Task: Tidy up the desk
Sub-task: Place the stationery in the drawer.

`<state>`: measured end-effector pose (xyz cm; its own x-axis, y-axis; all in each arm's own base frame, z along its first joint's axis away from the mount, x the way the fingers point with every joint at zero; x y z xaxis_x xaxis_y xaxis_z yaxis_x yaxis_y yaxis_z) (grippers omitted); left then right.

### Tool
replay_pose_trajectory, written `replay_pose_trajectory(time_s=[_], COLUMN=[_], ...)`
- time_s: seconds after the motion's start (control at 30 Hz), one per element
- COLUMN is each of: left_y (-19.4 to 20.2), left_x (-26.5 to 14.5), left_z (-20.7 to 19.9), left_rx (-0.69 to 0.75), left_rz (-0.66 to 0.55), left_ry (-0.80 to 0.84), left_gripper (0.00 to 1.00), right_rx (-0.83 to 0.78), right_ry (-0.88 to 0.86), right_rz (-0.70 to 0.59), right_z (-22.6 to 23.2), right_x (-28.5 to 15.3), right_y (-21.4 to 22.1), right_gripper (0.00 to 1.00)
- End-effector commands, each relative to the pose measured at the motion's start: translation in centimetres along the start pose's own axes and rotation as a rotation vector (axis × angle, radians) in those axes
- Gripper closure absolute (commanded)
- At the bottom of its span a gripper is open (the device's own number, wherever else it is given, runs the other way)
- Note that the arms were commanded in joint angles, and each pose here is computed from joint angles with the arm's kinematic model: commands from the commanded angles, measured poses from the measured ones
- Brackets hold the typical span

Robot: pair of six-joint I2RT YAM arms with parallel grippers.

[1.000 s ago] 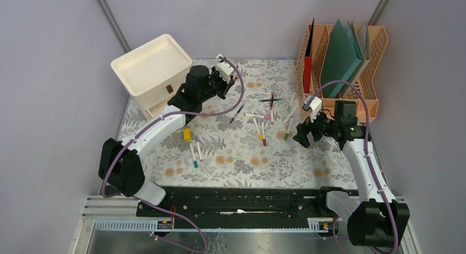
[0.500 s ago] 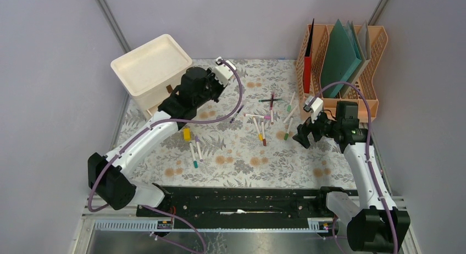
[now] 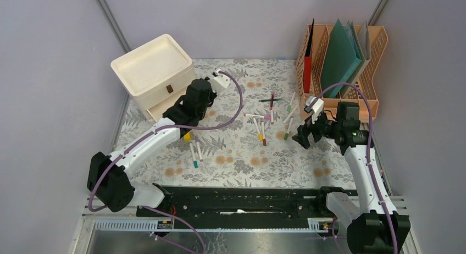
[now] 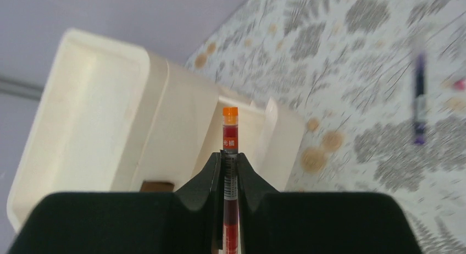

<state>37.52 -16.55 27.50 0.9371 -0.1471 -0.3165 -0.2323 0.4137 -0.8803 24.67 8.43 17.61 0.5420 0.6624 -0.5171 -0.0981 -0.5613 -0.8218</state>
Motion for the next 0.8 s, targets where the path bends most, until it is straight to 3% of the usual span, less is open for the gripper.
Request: replay_pose_trajectory(time_s=[0.0,0.17,0.27,0.37,0.5,0.53,0.7,0.77], left_y=[1.5,4.7,4.7,5.4,6.4,6.5,5.5,3.9], left_x=[0.7,3.7,4.7,5.3,5.6,5.5,5.3,4.6], left_z=[3.9,5.6,6.2,6.5,7.6,7.9,8.0,7.1], left_rx=[0.017,0.048,0.023,0.017,0.021,0.021,0.002,-0.037], left_rz=[-0.006,0.084,0.069,0.082,0.103,0.106,0.11,0.081], left_ry=[-0.165,-0.215,-0.225,-0.228,-0.322,-0.351,-0.357,-0.319], left_gripper=[0.96,0.98,0.98,0.85,0.56,0.44,0.4,0.33], right_rx=[-0.01,-0.006,0.0,0.002,0.004,0.004,0.003,0.006], right_ry=[-0.018,-0.018,-0.023,-0.022,-0.022,-0.023,-0.023,-0.028], right_rz=[-0.045,-0.042,-0.038,-0.036,-0.04,-0.041,-0.049,-0.058], right_z=[0.4,0.3,0.4,0.3,0.4,0.4,0.4,0.5], right_x=[0.1,0.1,0.2,0.3,0.2,0.2,0.1,0.1], right_y=[-0.8,-0.7,-0.5,-0.5,-0.6,-0.6,-0.8,-1.0], right_gripper=[0.0,0.0,0.0,0.0,0.0,0.0,0.0,0.0])
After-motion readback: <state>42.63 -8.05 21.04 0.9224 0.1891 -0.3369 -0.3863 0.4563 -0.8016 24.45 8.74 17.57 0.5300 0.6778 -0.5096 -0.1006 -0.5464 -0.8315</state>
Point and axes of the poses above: each gripper's point midway between its finger pads, its own x axis out along the fingers, its own z axis along the line the jaws close on, y = z × x, the point moved 1 cm from there along -x, back along the fingers, and after that the axes turned 15 degrees about -x, right-handed, at the moved point
